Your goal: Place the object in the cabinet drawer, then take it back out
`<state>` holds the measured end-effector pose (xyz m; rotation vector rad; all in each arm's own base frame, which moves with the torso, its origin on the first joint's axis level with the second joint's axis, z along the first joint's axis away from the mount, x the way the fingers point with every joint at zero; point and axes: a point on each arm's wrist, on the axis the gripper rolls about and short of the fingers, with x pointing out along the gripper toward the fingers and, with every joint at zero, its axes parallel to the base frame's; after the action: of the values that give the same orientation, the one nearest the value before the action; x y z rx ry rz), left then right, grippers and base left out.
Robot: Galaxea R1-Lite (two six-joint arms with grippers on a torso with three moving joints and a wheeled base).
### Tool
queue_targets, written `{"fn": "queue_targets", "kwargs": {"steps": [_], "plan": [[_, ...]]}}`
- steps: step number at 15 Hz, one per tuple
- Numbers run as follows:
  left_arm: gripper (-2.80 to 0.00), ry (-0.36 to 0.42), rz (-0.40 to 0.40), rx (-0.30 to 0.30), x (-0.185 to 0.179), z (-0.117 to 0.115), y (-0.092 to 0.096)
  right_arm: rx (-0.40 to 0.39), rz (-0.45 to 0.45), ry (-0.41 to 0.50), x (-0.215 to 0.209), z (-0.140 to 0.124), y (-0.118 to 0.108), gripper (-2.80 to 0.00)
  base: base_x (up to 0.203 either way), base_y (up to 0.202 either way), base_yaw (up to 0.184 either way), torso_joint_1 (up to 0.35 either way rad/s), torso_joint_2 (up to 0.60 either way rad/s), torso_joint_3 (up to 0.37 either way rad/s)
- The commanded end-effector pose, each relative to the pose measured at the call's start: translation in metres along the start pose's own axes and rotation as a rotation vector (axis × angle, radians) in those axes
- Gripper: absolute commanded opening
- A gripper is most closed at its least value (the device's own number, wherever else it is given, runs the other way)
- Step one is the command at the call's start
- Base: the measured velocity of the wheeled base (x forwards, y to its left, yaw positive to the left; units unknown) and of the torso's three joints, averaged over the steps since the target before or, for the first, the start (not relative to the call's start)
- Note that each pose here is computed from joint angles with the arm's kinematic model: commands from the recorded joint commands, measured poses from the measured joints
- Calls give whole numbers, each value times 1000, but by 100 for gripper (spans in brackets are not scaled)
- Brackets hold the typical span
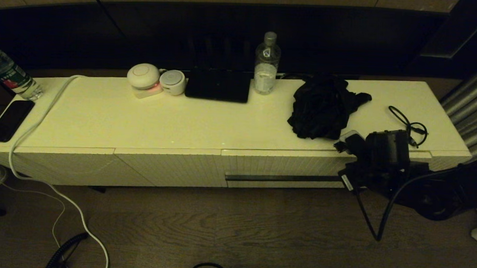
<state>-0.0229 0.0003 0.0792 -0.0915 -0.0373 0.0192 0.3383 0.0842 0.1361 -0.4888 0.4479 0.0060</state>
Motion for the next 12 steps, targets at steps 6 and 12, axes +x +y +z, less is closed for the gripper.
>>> {"fn": "queue_targets", "kwargs": {"steps": [6,12], "plan": [[-280,-2,0,-1,0,0,0,45,-65,-105,-143,-8,-55,-280,0,0,0,0,0,0],[-280,-2,0,-1,0,0,0,183,-270,-184,-268,-94,-81,-280,0,0,0,0,0,0]]}}
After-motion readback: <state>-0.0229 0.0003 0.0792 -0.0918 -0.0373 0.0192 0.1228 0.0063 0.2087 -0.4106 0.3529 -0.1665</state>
